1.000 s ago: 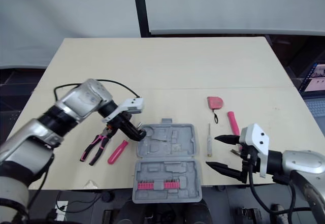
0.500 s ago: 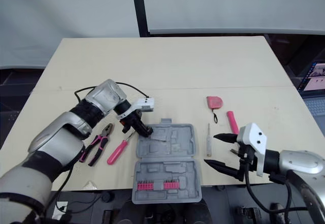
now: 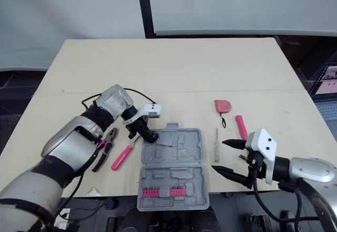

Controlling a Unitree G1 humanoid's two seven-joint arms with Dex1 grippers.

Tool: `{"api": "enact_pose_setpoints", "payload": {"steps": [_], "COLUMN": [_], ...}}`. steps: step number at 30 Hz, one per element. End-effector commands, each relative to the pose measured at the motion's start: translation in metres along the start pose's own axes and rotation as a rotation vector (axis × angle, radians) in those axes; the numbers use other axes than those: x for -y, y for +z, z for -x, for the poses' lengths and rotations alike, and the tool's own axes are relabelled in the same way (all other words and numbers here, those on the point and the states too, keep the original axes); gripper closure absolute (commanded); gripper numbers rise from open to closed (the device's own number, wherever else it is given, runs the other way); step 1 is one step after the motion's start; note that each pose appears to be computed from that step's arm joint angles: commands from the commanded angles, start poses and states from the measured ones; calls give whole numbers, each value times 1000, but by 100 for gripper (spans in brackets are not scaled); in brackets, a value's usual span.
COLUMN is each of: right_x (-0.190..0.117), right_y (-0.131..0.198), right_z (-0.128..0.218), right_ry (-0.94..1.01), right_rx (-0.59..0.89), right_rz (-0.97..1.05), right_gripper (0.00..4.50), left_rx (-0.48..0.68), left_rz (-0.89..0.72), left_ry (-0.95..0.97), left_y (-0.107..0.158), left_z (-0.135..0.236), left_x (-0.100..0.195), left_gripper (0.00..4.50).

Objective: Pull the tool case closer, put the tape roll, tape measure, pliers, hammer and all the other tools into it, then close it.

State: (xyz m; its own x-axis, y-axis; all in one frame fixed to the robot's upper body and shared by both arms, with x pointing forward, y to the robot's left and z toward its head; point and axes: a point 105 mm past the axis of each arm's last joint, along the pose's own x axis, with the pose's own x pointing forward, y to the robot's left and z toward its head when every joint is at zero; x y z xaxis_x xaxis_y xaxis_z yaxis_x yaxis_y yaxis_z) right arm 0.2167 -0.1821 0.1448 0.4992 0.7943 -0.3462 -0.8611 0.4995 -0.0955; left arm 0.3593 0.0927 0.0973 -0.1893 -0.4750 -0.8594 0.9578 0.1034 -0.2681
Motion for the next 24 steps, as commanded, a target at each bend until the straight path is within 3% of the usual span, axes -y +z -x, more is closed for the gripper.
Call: {"api": "enact_pose_setpoints", "payload": {"steps": [1, 7, 8, 9, 13, 15, 18, 22, 24], "right_x": [-2, -3, -3, -3, -2, -1, 0, 0, 0], "right_y": [9, 10, 10, 11, 12, 13, 14, 15, 16], "right_z": [0, -2, -1, -1, -1, -1, -2, -6, -6], "right_ry": [-7, -3, -3, -3, -3, -3, 0, 15, 20], "right_rx": [30, 35, 37, 38, 41, 45, 53, 60, 61], "right_rz": [27, 27, 26, 26, 27, 28, 28, 27, 28], "right_gripper": [0, 0, 0, 0, 0, 0, 0, 0, 0], "left_rx": [6, 62, 76, 89, 152, 227, 441, 662, 735], "left_rz": [-29, -30, -37, -44, -65, -111, -238, -342, -325], "left_ry": [-42, -15, -6, 9, 54, 78, 148, 236, 294], "left_y": [6, 10, 10, 10, 5, 2, 7, -12, -18], "left_z": [5, 16, 25, 34, 57, 63, 63, 46, 42], "left_x": [5, 3, 4, 5, 14, 20, 23, 20, 13], "left_gripper": [445, 445, 379, 351, 169, 169, 169, 169, 218]}}
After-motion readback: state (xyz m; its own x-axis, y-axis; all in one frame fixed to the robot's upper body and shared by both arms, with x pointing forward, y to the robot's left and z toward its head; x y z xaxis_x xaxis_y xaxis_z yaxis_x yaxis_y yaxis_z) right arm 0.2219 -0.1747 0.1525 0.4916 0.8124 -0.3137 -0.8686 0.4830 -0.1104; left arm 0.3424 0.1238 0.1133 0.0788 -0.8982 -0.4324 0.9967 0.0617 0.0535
